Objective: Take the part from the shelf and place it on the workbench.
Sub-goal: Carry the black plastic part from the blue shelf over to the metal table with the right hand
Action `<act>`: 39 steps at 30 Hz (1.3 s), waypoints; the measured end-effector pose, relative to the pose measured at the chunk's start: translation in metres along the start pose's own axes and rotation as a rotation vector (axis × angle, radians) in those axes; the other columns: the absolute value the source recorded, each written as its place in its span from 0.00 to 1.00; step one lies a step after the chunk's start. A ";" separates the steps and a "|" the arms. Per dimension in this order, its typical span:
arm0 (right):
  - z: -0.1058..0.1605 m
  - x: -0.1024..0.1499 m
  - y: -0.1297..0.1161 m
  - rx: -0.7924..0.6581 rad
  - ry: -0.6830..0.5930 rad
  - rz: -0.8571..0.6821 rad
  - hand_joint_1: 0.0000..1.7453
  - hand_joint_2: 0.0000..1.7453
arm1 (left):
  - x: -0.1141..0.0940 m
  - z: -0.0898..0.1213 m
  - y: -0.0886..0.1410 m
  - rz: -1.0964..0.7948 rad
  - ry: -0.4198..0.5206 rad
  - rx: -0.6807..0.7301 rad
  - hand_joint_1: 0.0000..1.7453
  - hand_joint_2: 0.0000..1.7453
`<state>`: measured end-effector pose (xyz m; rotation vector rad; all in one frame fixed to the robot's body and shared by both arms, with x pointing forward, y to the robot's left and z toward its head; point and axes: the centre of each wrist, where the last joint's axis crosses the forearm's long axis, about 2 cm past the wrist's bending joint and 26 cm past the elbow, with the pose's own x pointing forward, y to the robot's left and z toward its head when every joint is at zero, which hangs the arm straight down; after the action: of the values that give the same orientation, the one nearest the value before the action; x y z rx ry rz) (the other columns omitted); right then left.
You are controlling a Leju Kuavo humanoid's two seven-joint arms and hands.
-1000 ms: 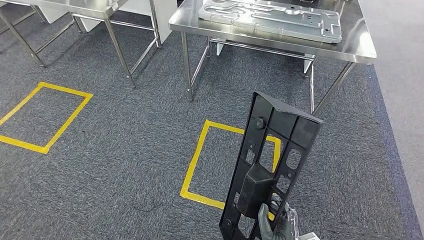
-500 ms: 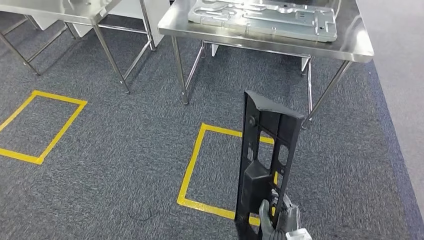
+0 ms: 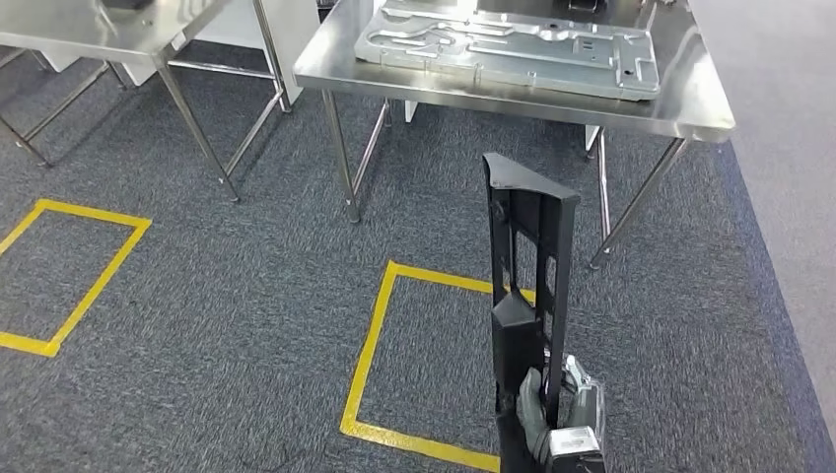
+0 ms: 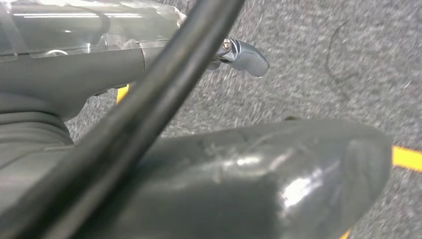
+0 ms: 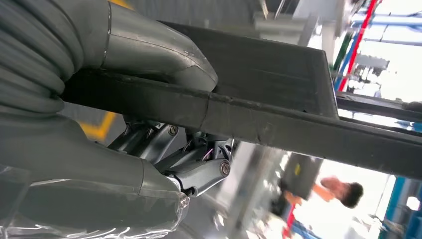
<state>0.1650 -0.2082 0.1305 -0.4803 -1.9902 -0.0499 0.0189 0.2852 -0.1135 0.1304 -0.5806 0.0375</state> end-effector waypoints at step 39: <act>-0.062 -0.009 -0.021 0.069 -0.526 1.053 1.00 1.00 | 0.011 -0.006 -0.004 -0.028 -0.021 -0.082 0.00 0.00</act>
<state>0.2132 -0.2456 0.1550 -1.5488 -1.9674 0.8681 0.0312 0.2821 -0.1126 0.0597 -0.6006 -0.0151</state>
